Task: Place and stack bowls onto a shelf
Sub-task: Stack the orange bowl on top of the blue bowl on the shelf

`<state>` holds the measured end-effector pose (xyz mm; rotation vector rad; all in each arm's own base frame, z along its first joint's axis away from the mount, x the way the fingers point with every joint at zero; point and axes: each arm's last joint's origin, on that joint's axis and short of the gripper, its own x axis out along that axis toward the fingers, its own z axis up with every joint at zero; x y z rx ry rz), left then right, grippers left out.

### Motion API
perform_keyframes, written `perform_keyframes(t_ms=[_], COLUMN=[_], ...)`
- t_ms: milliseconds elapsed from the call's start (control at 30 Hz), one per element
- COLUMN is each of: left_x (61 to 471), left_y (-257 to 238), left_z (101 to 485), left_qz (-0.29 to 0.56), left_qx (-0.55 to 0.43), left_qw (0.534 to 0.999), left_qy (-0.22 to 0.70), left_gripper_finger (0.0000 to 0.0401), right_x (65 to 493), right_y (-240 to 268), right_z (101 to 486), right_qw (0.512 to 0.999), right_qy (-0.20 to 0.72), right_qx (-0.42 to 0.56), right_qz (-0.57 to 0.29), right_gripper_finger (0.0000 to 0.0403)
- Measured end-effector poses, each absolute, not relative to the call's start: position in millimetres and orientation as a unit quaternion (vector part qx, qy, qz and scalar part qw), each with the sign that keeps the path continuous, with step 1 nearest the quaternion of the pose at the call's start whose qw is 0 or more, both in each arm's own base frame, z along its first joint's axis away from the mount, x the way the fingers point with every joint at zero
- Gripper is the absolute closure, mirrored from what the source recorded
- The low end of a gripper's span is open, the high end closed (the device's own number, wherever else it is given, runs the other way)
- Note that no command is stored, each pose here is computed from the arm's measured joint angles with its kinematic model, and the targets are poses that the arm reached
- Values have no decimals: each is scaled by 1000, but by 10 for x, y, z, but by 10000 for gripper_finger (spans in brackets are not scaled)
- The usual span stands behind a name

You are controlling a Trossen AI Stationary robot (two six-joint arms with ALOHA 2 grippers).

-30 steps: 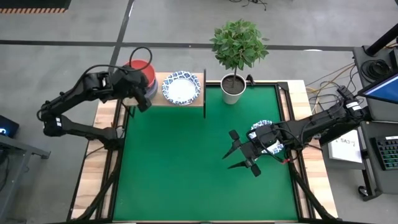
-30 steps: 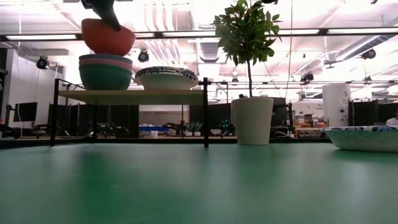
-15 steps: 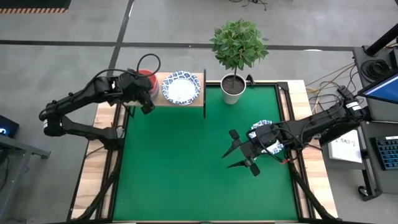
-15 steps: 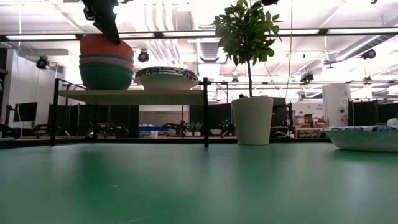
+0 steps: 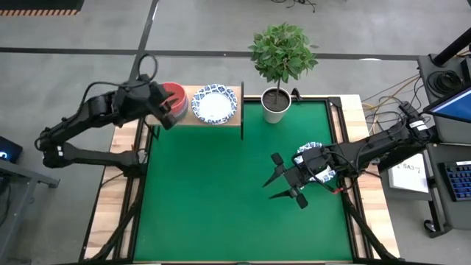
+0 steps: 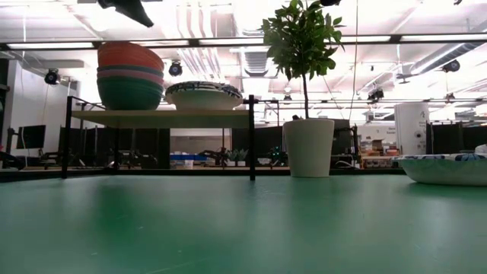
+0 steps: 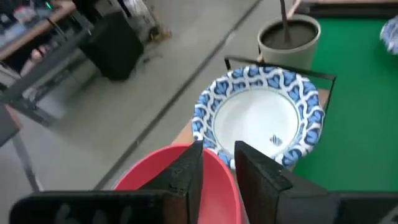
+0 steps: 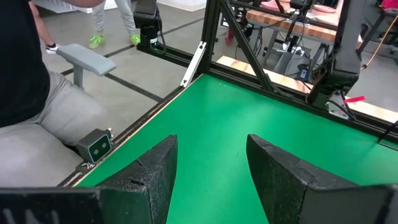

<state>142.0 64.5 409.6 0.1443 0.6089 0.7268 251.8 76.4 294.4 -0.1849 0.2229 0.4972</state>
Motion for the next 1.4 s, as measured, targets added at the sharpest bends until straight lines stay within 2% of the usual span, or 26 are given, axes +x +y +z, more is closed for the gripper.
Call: perform_keyframes(t_ms=[267,633,800,933,1033,1200,1400], left_x=[1253,1170,1169,1098,1014,898,900], left_y=[590,559,559,534,525,545,559], left_z=[3598,3258,3290,3498,3620,3580,3381], left_qz=[362,372,374,374,410,518,541], left_qx=[67,25,26,51,79,88,76], left_qw=[902,905,909,912,895,834,817], left_qy=[224,204,181,162,157,166,184], left_gripper_finger=[359,363,363,363,363,363,363], right_x=[2551,2555,2555,2555,2554,2555,2555], right_y=[770,767,767,767,766,766,766], right_z=[2916,2926,2926,2926,2924,2926,2926], right_qw=[958,959,959,959,959,959,959], right_qy=[110,105,105,106,106,105,105], right_qx=[-99,-98,-98,-97,-98,-98,-101], right_qz=[245,244,244,244,244,243,244], right_gripper_finger=[220,220,220,220,220,220,220])
